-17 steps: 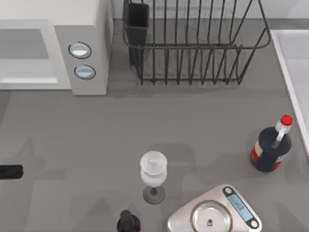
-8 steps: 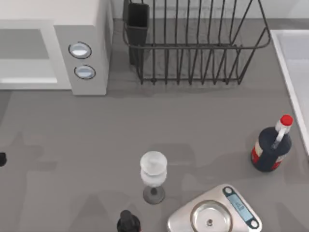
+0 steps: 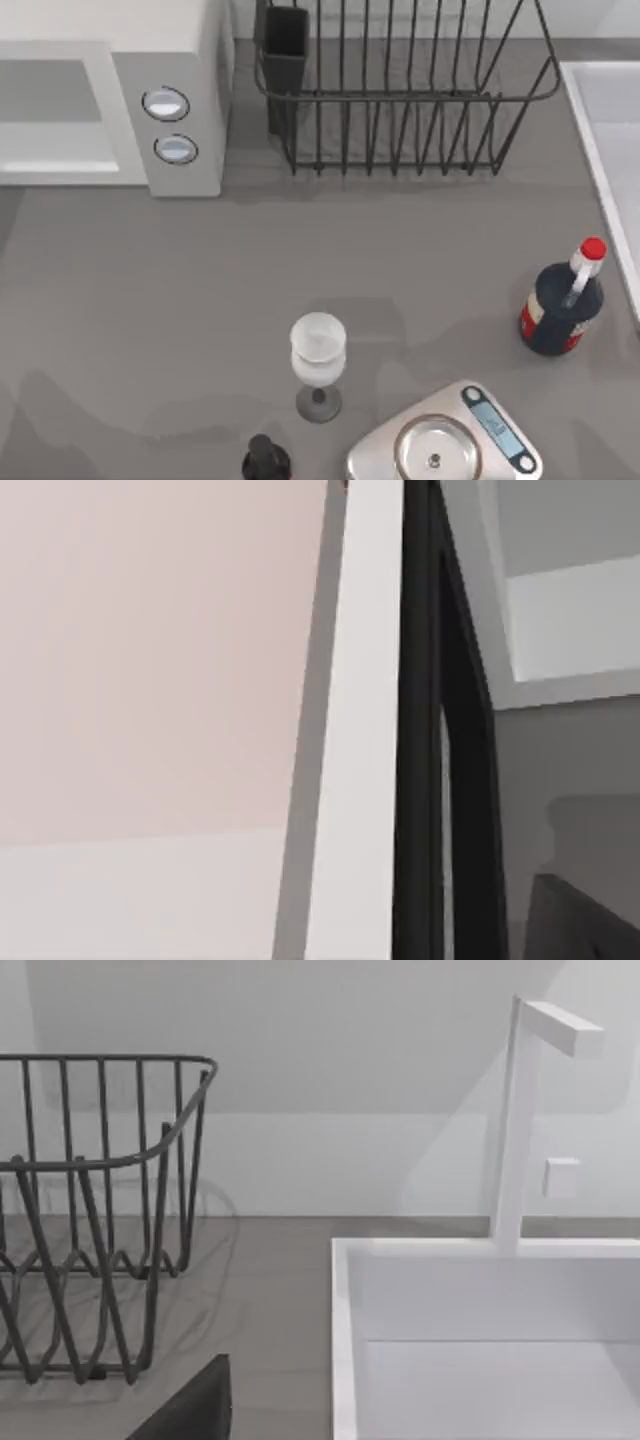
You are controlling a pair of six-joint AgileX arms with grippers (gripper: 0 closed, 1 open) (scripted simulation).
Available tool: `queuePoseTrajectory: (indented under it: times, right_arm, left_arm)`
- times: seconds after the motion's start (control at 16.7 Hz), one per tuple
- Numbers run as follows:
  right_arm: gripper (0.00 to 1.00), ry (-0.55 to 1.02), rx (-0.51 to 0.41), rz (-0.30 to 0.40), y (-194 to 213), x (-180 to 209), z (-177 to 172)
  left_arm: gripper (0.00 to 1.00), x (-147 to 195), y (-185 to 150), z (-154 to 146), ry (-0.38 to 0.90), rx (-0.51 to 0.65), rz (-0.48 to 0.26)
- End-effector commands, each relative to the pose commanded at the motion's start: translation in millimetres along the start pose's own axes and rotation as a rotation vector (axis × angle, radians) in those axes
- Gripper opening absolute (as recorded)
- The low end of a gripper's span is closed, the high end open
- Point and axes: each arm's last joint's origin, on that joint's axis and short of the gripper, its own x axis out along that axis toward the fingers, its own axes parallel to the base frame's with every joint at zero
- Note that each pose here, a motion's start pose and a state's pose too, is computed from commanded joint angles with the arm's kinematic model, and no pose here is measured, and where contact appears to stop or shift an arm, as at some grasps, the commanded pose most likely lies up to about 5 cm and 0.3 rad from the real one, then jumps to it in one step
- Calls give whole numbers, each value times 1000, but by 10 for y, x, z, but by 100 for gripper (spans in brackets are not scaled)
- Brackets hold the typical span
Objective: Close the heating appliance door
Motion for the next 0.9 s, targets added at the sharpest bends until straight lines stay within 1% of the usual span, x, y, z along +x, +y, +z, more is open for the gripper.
queuePoseTrajectory:
  times: [0.12, 0.24, 0.36, 0.48, 0.66, 0.9]
  right_arm:
    - [100, 0, 0, 0, 0, 0, 0]
    - [100, 0, 0, 0, 0, 0, 0]
    - [100, 0, 0, 0, 0, 0, 0]
    - [100, 0, 0, 0, 0, 0, 0]
    - [100, 0, 0, 0, 0, 0, 0]
    - [100, 0, 0, 0, 0, 0, 0]
  left_arm:
    - [0, 181, 449, -14, 100, -24, -44]
    - [0, 350, 875, -124, 171, -68, -100]
    - [0, 481, 1234, -282, 209, -119, -157]
    - [0, 575, 1497, -425, 223, -161, -205]
    - [0, 657, 1698, -536, 221, -195, -255]
    - [0, 677, 1729, -552, 218, -201, -267]
